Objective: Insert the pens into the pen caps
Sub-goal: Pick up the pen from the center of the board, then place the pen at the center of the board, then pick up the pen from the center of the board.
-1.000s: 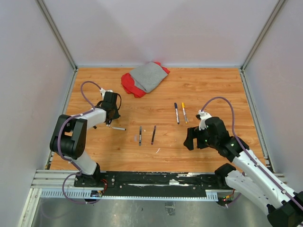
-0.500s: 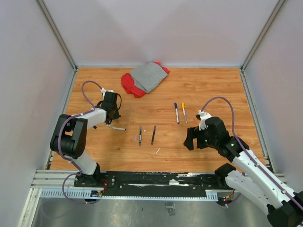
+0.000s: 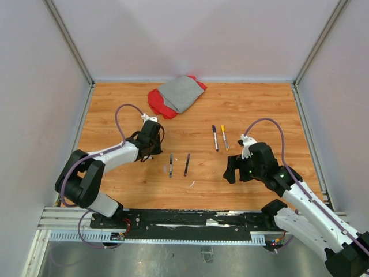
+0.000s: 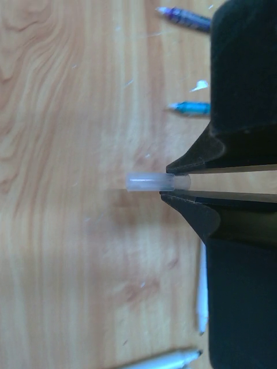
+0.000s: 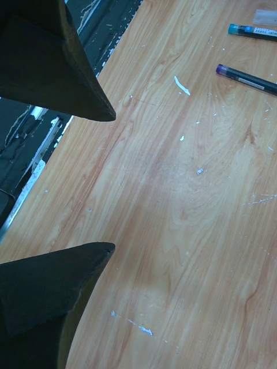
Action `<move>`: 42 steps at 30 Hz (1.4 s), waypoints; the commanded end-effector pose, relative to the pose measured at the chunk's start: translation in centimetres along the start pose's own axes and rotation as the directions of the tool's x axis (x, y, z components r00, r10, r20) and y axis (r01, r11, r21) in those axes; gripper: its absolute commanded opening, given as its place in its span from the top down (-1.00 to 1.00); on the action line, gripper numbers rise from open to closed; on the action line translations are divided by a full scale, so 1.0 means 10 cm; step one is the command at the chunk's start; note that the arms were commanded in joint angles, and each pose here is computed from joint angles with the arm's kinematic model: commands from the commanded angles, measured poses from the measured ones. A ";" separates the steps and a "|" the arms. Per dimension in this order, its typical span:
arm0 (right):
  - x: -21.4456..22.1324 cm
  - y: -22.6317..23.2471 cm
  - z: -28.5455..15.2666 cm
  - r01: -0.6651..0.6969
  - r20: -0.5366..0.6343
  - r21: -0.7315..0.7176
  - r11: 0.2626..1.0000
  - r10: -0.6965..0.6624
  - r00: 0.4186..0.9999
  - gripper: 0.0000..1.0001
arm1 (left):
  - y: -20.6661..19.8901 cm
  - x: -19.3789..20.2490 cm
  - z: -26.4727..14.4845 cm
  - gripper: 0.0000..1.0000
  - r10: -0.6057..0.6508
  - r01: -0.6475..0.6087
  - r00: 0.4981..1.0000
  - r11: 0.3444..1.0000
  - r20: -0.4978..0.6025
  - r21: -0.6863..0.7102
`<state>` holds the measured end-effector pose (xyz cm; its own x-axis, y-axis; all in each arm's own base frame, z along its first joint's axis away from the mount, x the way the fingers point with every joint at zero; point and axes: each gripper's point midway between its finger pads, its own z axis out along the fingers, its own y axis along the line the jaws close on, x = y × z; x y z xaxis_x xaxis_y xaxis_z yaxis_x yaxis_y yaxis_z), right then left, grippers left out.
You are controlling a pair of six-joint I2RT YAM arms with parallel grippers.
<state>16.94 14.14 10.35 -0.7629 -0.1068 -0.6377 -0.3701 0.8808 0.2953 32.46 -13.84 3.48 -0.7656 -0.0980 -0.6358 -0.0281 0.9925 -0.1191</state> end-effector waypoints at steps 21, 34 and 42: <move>-0.12 0.04 -0.06 -0.005 0.037 -0.019 1.000 0.005 0.999 -0.72 | -0.44 0.39 -0.41 0.20 -0.019 0.019 1.000 0.997 -0.006 0.073; -0.11 0.03 -0.02 -0.014 0.023 -0.013 1.000 0.014 1.000 -0.72 | -0.58 0.30 -0.69 0.19 -0.054 0.049 0.998 0.986 0.030 0.157; -0.08 0.07 0.02 -0.026 -0.015 -0.021 0.999 0.026 1.000 -0.70 | -0.79 0.56 -0.71 0.27 -0.030 0.029 1.000 0.991 0.004 0.132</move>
<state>16.80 14.45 9.49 -0.7899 -0.1217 -0.6011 -0.3665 0.8795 0.3036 24.53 -21.36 7.10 -0.7537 -0.1227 -0.6456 0.0745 0.9601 -0.2695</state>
